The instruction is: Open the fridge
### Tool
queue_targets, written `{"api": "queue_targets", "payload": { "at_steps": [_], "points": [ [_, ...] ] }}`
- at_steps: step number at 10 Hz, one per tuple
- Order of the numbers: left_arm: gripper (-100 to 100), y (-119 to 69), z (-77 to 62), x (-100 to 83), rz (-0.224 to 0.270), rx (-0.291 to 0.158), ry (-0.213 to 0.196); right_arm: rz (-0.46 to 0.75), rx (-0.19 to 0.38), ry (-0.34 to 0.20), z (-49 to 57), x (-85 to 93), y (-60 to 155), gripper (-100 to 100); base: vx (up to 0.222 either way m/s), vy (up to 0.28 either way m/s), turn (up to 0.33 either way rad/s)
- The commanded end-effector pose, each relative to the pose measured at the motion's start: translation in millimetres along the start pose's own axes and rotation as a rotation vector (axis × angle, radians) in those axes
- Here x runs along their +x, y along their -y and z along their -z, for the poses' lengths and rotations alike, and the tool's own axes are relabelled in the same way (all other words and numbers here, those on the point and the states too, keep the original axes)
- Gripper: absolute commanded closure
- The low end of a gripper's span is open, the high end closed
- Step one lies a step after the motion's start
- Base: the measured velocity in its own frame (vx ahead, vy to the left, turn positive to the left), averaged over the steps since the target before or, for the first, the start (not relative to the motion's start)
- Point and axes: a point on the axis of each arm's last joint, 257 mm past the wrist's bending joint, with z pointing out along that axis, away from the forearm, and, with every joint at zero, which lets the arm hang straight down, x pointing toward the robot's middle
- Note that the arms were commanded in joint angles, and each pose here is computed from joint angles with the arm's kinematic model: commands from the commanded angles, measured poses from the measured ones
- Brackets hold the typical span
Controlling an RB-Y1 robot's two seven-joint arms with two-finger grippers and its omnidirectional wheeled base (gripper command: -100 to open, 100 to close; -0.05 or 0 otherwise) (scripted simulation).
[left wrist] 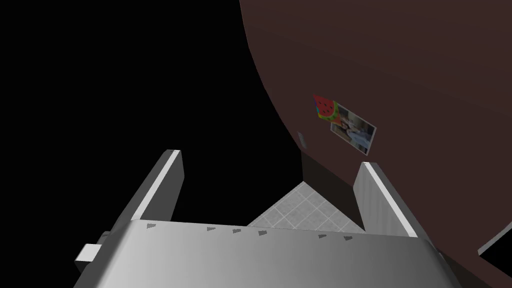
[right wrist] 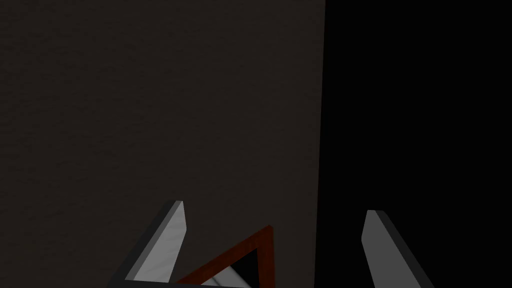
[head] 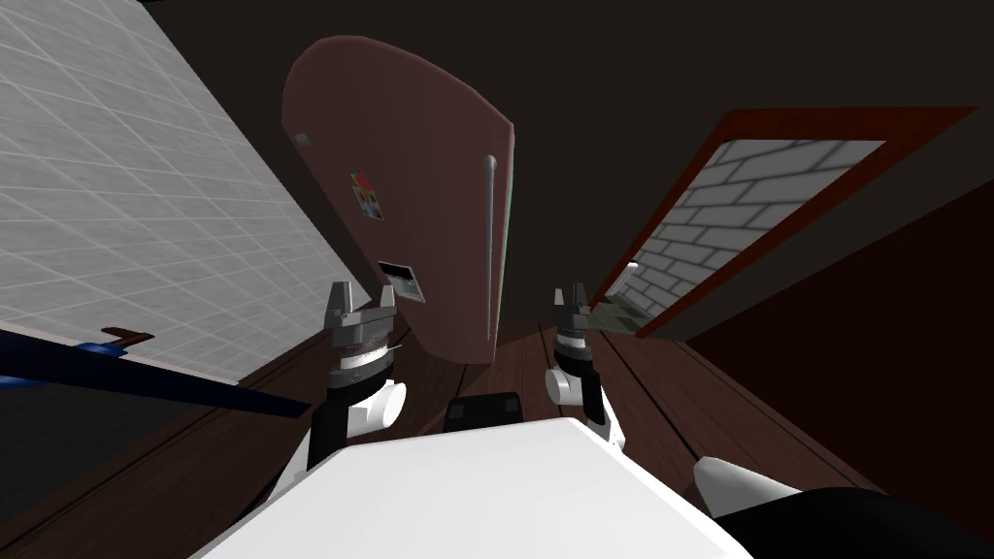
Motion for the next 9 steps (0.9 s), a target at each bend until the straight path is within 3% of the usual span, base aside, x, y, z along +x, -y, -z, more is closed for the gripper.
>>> {"api": "queue_targets", "payload": {
  "at_steps": [1, 9],
  "points": [
    [0, 0.0, 0.0, 0.0, 0.0, 0.0, 0.0, 0.0, 0.0, 0.0, 0.0, 0.0, 0.0, 0, 0.0, 0.0, 0.0],
    [0, 0.2, -0.1, 0.0, 0.0, 0.0, 0.0, 0.0, 0.0, 0.0, -0.1, 0.0, -0.2, 0, 0.0, 0.0, 0.0]
  ]
}}
